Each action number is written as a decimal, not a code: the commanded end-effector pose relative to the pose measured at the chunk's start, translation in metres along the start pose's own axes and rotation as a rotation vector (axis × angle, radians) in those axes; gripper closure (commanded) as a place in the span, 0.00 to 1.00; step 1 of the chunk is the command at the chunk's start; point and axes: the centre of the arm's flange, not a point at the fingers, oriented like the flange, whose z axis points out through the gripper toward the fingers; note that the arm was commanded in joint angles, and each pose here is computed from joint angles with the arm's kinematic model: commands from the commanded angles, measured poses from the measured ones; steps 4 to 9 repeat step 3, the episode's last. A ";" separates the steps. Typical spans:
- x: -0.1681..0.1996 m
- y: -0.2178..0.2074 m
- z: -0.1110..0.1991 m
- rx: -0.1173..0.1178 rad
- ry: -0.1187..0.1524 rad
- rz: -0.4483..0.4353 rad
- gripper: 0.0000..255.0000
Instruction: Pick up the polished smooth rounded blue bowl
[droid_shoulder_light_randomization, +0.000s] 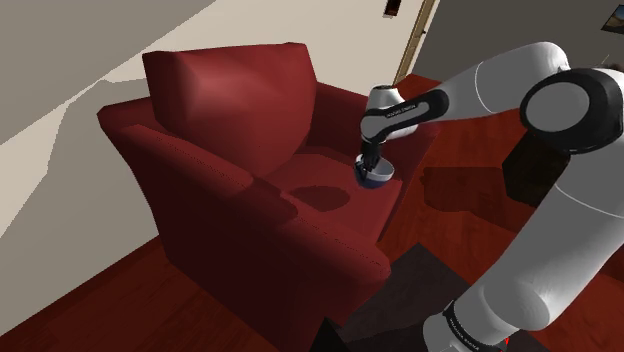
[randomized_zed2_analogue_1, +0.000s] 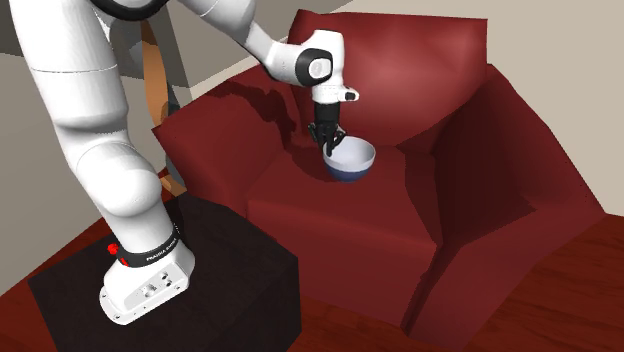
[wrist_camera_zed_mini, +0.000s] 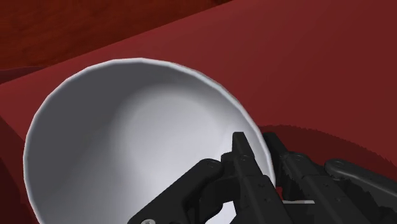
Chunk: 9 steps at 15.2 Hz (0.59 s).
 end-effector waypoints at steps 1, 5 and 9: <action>-0.001 0.001 -0.011 0.000 0.000 0.000 1.00; -0.001 0.001 -0.012 0.000 0.000 0.000 1.00; -0.001 0.001 -0.012 0.000 0.000 0.000 1.00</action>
